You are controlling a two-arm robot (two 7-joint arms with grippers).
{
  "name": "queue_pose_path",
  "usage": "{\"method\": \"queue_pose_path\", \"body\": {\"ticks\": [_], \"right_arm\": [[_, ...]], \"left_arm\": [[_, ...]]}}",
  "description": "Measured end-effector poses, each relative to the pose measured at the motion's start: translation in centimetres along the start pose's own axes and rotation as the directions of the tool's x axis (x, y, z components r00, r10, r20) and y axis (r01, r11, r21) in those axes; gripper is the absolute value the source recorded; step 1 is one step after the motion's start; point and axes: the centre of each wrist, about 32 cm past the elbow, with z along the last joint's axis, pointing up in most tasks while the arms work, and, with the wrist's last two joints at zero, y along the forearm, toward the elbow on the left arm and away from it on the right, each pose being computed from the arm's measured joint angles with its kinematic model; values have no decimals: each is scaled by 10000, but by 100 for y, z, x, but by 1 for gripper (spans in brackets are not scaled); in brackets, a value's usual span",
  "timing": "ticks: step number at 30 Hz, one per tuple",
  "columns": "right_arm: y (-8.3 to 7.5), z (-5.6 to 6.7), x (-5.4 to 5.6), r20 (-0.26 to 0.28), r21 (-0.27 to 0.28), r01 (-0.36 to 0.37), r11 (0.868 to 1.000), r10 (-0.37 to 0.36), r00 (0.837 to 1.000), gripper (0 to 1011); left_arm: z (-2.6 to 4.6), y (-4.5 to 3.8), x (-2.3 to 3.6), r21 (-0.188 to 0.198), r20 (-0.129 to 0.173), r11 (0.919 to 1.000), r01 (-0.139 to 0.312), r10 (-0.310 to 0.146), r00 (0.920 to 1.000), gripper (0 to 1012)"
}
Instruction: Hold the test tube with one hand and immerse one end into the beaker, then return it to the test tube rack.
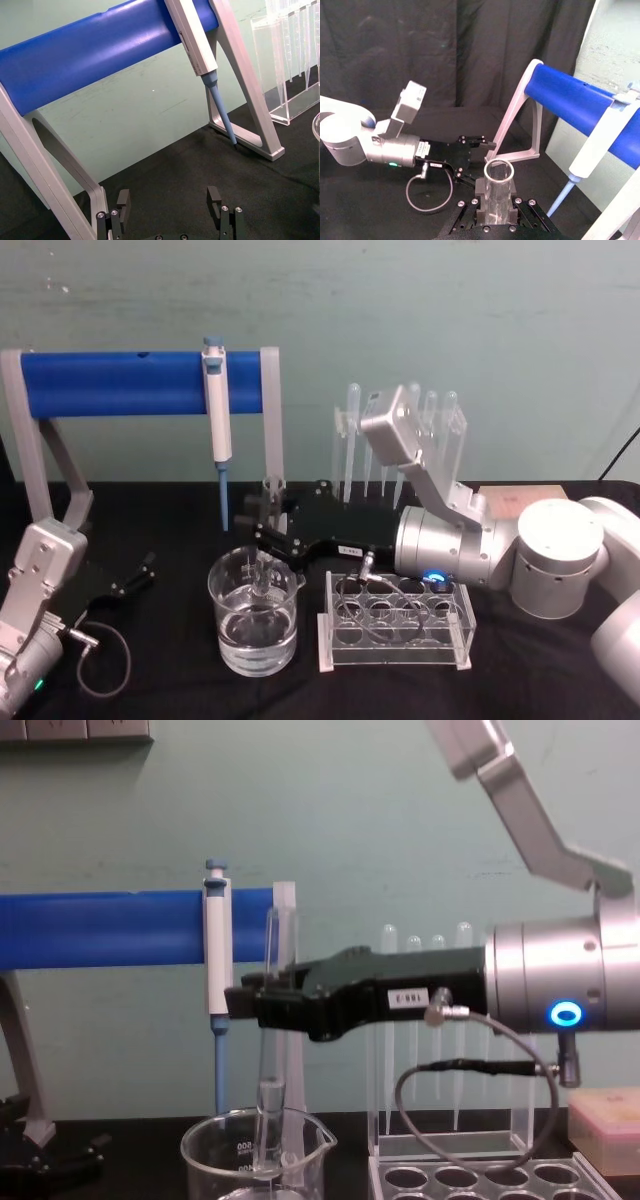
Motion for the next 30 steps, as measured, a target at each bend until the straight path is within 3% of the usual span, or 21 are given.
{"method": "queue_pose_path", "body": {"ticks": [13,30], "right_arm": [[68,-296,7,114,-109,-92,9999,93,9999,226],[125,-451,-40,-47,-217,-191,9996,190,9998,226]], "left_arm": [[0,0,0,0,0,10000,0,0,10000,1000],[0,0,0,-1,0,10000,0,0,10000,1000]]}}
